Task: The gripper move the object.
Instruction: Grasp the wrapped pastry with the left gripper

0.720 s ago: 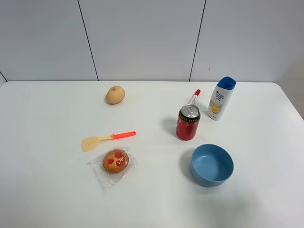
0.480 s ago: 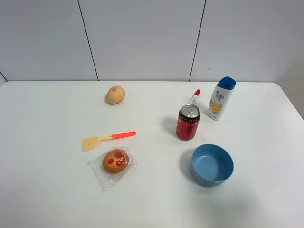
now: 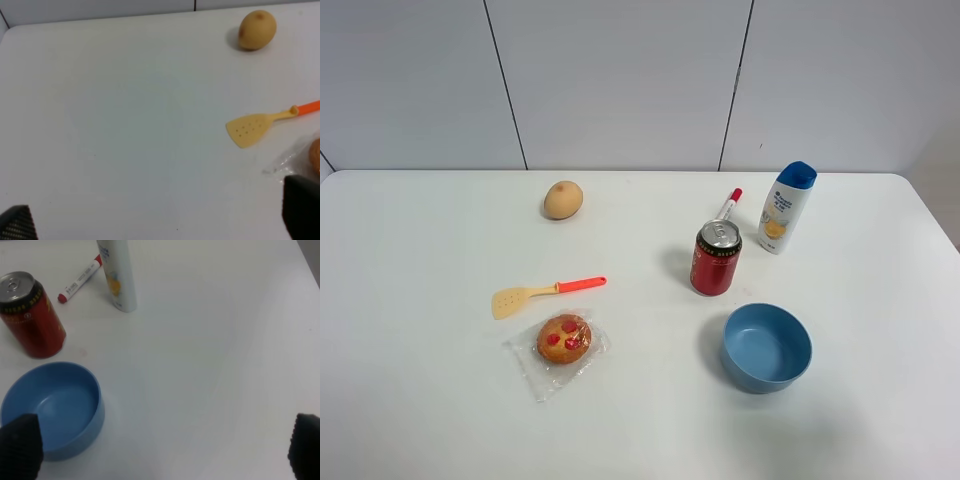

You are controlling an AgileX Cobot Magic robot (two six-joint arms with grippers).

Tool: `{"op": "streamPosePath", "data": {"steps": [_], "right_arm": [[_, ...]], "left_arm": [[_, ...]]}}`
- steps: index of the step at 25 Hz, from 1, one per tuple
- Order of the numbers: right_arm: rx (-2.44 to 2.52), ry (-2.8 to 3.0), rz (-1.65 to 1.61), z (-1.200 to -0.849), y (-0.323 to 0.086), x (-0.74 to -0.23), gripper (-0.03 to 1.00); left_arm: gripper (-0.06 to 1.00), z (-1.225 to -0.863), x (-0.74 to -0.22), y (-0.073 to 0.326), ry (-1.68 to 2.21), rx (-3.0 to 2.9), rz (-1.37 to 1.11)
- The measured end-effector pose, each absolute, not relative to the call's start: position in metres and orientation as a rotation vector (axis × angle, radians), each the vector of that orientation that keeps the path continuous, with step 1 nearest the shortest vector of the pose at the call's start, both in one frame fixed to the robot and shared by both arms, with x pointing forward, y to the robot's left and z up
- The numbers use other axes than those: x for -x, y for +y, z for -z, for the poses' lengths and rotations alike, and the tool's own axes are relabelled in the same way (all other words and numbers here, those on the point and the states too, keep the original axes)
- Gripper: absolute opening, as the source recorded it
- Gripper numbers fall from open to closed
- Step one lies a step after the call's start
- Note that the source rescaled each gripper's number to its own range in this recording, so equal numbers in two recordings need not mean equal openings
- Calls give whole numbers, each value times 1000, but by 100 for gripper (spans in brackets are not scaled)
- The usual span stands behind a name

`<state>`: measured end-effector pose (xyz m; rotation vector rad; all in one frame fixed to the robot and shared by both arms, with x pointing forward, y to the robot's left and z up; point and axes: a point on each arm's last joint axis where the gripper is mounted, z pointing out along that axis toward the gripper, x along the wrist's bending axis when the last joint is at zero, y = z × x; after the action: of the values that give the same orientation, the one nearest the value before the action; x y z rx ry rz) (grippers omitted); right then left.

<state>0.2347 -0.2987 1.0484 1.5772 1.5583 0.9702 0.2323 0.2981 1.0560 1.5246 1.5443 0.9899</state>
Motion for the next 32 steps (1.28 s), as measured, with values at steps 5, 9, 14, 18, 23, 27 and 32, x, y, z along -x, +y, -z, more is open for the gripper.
{"op": "streamPosePath", "data": {"steps": [5, 9, 14, 18, 23, 27, 32], "right_arm": [[-1577, 1558, -970, -1048, -299, -235, 100], [-1577, 1558, -970, -1048, -299, -235, 100], [-1577, 1558, -970, -1048, -299, -235, 100], [-1577, 1558, -970, -1048, -299, -235, 100], [-1577, 1558, -970, -1048, -299, -235, 100], [-1577, 1558, -970, -1048, -299, -235, 100], [-1577, 1558, -970, -1048, -299, -235, 100]], "left_arm": [[100, -1056, -232, 298, 1544, -1525, -990], [100, -1056, -232, 298, 1544, -1525, -990], [100, -1056, -232, 298, 1543, -1526, -990], [100, -1056, -232, 295, 1518, -1538, -969], [100, -1067, -233, 290, 1471, -1569, -924], [100, -1082, -244, 287, 1491, -1647, -835], [100, -1097, -272, 285, 1513, -1764, -714]]}}
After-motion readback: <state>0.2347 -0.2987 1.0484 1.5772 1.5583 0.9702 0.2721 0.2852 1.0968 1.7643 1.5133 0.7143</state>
